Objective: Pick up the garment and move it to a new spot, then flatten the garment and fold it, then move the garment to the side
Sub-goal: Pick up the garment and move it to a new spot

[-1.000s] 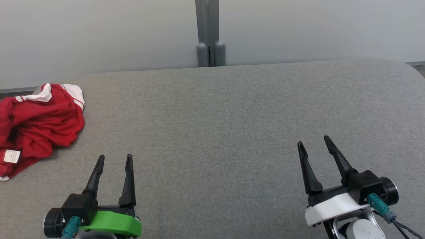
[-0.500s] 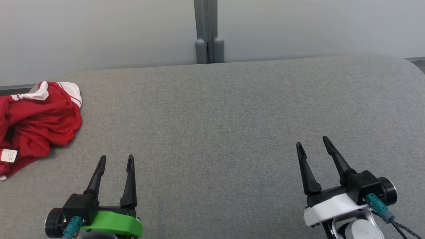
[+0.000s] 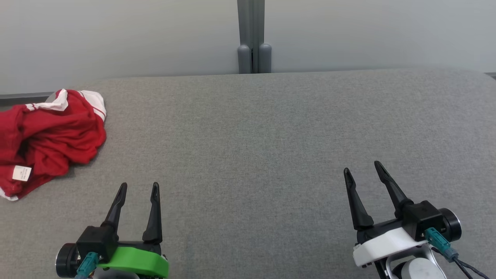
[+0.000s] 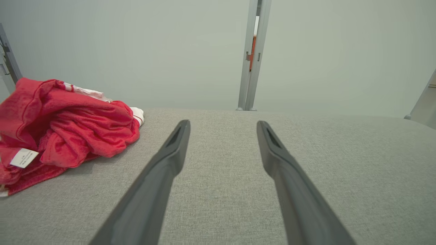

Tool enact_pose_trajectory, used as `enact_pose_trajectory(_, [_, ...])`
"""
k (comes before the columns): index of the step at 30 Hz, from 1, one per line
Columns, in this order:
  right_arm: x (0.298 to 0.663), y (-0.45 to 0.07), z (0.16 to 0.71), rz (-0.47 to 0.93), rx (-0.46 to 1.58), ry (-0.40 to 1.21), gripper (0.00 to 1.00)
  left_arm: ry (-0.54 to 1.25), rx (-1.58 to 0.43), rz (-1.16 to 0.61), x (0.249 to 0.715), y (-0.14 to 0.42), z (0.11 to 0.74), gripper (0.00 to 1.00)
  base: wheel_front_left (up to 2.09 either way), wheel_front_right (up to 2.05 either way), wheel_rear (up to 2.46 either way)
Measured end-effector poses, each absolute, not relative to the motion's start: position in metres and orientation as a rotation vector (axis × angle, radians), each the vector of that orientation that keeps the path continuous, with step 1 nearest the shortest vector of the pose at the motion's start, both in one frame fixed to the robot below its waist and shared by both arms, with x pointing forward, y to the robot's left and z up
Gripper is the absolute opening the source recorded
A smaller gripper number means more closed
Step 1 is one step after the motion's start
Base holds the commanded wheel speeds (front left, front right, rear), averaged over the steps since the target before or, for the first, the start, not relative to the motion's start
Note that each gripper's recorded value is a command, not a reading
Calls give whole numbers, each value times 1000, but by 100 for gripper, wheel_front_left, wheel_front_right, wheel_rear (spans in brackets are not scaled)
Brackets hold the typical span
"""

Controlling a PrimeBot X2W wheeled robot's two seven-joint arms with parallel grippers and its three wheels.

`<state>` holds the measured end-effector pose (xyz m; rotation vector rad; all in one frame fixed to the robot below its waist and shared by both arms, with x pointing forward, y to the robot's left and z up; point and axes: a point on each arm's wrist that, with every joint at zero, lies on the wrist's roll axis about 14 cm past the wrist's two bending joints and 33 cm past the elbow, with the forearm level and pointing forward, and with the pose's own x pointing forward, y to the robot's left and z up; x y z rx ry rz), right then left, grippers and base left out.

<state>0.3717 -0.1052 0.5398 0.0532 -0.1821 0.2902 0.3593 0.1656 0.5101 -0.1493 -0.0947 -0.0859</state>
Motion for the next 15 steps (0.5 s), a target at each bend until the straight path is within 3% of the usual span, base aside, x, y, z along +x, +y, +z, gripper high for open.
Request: enact_pose_trajectory(15, [382, -48, 534, 460, 76, -161, 100, -95, -134, 102, 327, 221, 507, 100, 0, 0, 0])
